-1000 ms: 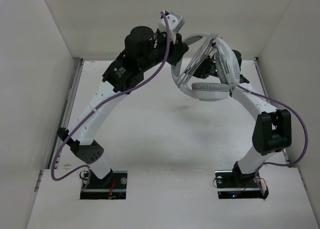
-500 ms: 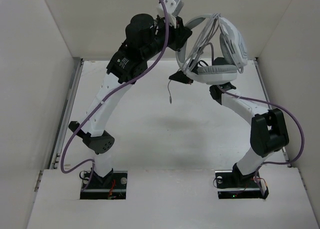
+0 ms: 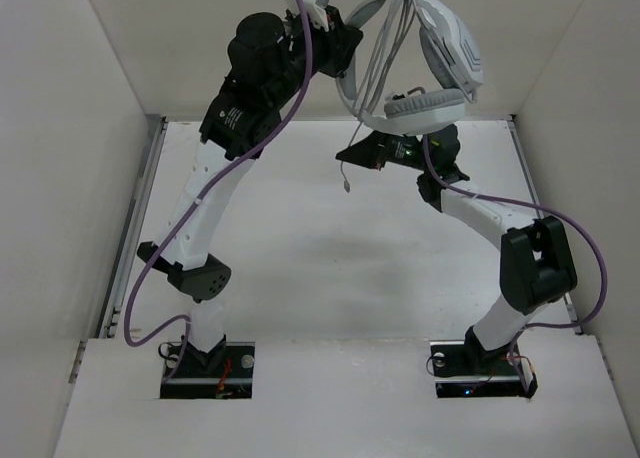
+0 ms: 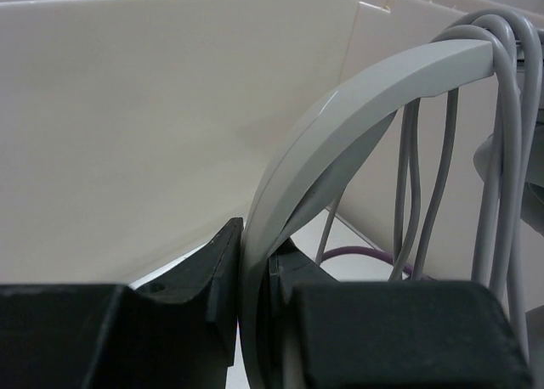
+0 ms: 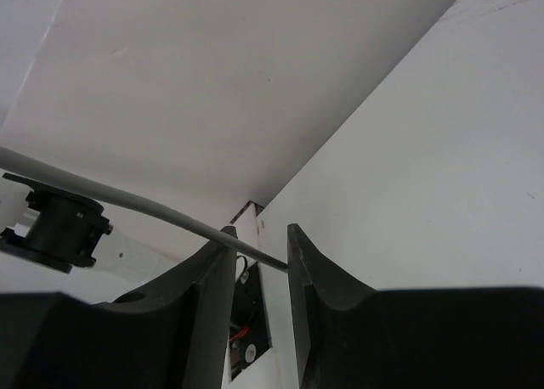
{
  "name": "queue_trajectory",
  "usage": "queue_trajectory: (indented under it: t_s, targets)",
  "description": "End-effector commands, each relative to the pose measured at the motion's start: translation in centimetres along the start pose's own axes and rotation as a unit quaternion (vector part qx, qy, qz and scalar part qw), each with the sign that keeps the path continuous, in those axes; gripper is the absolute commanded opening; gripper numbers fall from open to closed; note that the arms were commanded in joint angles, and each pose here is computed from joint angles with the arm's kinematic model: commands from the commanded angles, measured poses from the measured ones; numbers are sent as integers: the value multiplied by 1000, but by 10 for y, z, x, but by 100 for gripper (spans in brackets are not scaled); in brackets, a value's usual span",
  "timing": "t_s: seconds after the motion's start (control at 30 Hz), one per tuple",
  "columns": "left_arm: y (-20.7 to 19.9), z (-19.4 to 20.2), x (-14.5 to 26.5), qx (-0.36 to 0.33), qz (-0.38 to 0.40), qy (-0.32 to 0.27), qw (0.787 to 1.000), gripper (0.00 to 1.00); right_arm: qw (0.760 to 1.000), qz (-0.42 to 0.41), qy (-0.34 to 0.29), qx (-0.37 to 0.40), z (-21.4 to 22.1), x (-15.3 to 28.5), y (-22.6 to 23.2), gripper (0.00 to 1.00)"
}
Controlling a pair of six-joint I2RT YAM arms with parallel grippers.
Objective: Wrap the headphones
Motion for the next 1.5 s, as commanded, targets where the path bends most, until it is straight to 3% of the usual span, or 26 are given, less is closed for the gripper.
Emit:
queue_trajectory:
  t_s: [0.0,0.43,0.93,1.07,1.3,1.47]
  targets:
    - [17,-67,16,26,-41,-124,991,3,1000,-22,14,10,13,-8,4,36]
    - [58,-69,19,46,-128,-132,982,2,997,-40,66,-5,54,-26,9,36]
    - [109,-57,19,35,-224,-128,965,3,995,-49,89,-4,70,-32,15,33]
    - [119,-52,16,31,-245,-125,961,3,993,-55,103,1,75,-35,20,29]
    - [129,-38,8,17,-268,-113,956,3,987,-58,150,26,90,-44,29,12]
    - [143,-25,3,0,-289,-100,952,3,981,-56,178,59,99,-46,40,9]
Point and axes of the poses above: each gripper's point midway between its finger pads, its own x axis back along the fingers, its own y axis along the line the jaws close on, z = x × y, the point moved 5 cm from there along x, back along the fingers, and after that the axes turned 13 degrees about -x, right-handed, at the moved point
